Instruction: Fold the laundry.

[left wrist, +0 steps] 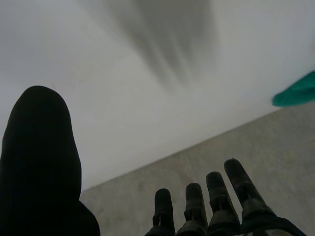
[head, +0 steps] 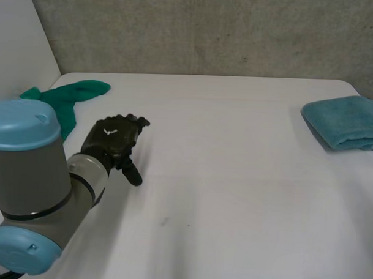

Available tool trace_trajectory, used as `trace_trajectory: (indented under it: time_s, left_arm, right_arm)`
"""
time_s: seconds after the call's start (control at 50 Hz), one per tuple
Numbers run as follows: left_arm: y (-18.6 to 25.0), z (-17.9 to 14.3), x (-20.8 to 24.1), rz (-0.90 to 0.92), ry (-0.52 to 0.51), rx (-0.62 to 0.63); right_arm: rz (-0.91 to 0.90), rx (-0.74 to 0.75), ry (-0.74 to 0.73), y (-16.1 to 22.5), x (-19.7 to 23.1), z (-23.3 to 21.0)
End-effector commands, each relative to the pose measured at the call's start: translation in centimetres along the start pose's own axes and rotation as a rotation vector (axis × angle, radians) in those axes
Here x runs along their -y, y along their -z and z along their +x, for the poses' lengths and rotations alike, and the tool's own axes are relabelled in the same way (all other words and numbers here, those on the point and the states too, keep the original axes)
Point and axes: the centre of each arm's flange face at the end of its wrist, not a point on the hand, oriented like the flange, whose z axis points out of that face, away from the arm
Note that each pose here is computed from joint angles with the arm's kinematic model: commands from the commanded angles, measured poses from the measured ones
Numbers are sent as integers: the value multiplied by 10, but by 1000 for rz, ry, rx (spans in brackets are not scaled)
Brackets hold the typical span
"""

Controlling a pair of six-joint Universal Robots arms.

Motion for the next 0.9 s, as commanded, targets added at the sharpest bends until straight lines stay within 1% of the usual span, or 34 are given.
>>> trace_trajectory:
  time_s: [0.02,0.08,0.1,0.16,0.18,0.24,0.26,0.28,0.32,0.34,0.4,0.42,0.44,0.48,0.5,0.58,0.64,0.72,0.9]
  left_arm:
    - [-5,-19,16,48,14,51]
    - [-10,-34,22,61,23,94]
    - [-12,-38,24,66,26,106]
    - [-18,-52,30,80,31,146]
    - [-20,-57,31,84,33,159]
    - [-27,-81,38,99,35,224]
    - [-29,-88,39,101,31,243]
    - [-32,-101,40,99,20,275]
    - [-36,-113,40,93,-1,302]
    - [-38,-118,40,91,-15,313]
    - [-49,-142,32,52,-67,363]
    - [-52,-148,28,38,-78,375]
    - [-59,-162,19,3,-100,404]
    - [-66,-176,13,-23,-118,433]
    - [-72,-185,6,-54,-137,445]
    - [-90,-203,-12,-113,-176,471]
    - [-99,-211,-22,-139,-194,481]
    - [-112,-230,-39,-181,-214,514]
    - [-134,-242,-52,-163,-229,525]
  right_arm:
    - [149,-108,48,29,72,24]
    - [251,-2,-30,62,114,-5]
    - [306,97,-85,86,134,-27]
    - [355,276,-141,123,151,-62]
    - [376,400,-165,145,154,-84]
    - [410,577,-198,180,156,-114]
    - [436,688,-202,209,157,-135]
    - [451,746,-198,227,158,-146]
    - [472,853,-180,261,154,-167]
    - [480,940,-162,290,147,-186]
    - [462,1044,-140,324,128,-210]
    - [445,1097,-126,342,116,-222]
    - [434,1121,-119,351,110,-227]
    - [396,1180,-92,371,91,-238]
    - [387,1191,-83,375,86,-240]
    - [348,1224,-29,388,62,-245]
    - [341,1221,14,388,50,-245]
    - [337,1220,41,389,40,-245]
    - [324,1226,44,394,30,-243]
